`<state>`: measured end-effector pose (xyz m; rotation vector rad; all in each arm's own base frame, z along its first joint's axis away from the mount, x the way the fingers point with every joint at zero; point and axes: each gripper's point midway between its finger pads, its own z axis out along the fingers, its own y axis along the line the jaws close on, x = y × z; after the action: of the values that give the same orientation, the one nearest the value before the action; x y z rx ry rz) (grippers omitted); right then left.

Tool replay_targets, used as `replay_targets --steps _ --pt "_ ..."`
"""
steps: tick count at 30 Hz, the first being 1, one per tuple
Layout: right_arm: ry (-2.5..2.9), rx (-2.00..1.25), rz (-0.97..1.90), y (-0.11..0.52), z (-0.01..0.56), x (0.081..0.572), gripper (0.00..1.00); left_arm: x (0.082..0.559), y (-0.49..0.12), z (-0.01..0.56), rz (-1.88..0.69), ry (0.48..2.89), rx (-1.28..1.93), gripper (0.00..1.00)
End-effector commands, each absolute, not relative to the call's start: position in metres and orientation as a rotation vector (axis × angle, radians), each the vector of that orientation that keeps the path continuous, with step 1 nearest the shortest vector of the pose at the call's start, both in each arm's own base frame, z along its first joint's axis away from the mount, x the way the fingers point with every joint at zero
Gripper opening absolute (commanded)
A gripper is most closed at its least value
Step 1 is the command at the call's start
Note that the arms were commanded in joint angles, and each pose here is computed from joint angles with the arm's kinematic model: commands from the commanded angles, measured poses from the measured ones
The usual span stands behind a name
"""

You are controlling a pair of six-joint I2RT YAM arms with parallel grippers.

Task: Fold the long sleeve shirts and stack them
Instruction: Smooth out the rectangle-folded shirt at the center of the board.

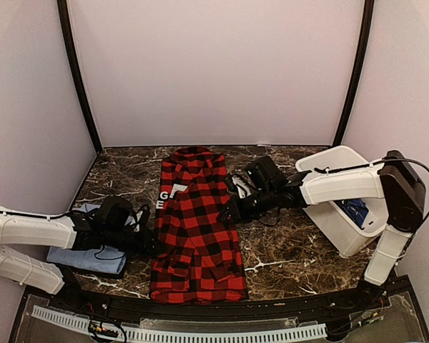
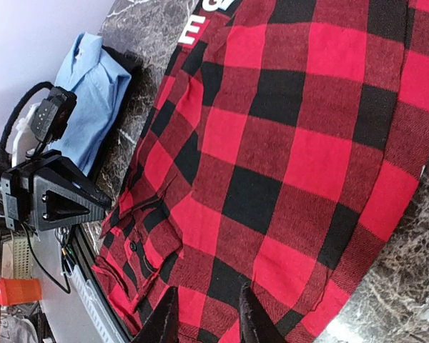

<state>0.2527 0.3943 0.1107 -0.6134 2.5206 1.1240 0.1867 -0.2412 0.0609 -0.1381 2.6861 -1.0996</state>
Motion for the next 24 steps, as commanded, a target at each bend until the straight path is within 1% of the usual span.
replay_targets --steps 1,6,14,18,19,20,24 --pt "2.503 -0.619 1.122 0.392 0.113 0.240 0.26 0.169 -0.244 0.053 -1.138 2.727 -0.157 0.19" --pt "2.520 -0.634 1.145 0.392 0.109 0.221 0.26 0.152 -0.240 0.033 -1.107 2.804 -0.169 0.19" --pt "2.579 -0.701 1.133 0.395 0.093 0.185 0.26 0.138 -0.230 0.007 -1.044 2.885 -0.190 0.18" --pt "2.611 -0.712 1.126 0.390 0.086 0.169 0.27 0.134 -0.231 0.012 -1.044 2.896 -0.175 0.17" --pt "2.622 -0.705 1.123 0.387 0.084 0.165 0.27 0.138 -0.234 0.021 -1.067 2.866 -0.163 0.17" --pt "2.626 -0.701 1.124 0.385 0.084 0.162 0.27 0.133 -0.229 0.020 -1.036 2.895 -0.167 0.17" --pt "2.654 -0.673 1.138 0.374 0.078 0.148 0.27 0.127 -0.222 0.036 -1.043 2.893 -0.169 0.19"
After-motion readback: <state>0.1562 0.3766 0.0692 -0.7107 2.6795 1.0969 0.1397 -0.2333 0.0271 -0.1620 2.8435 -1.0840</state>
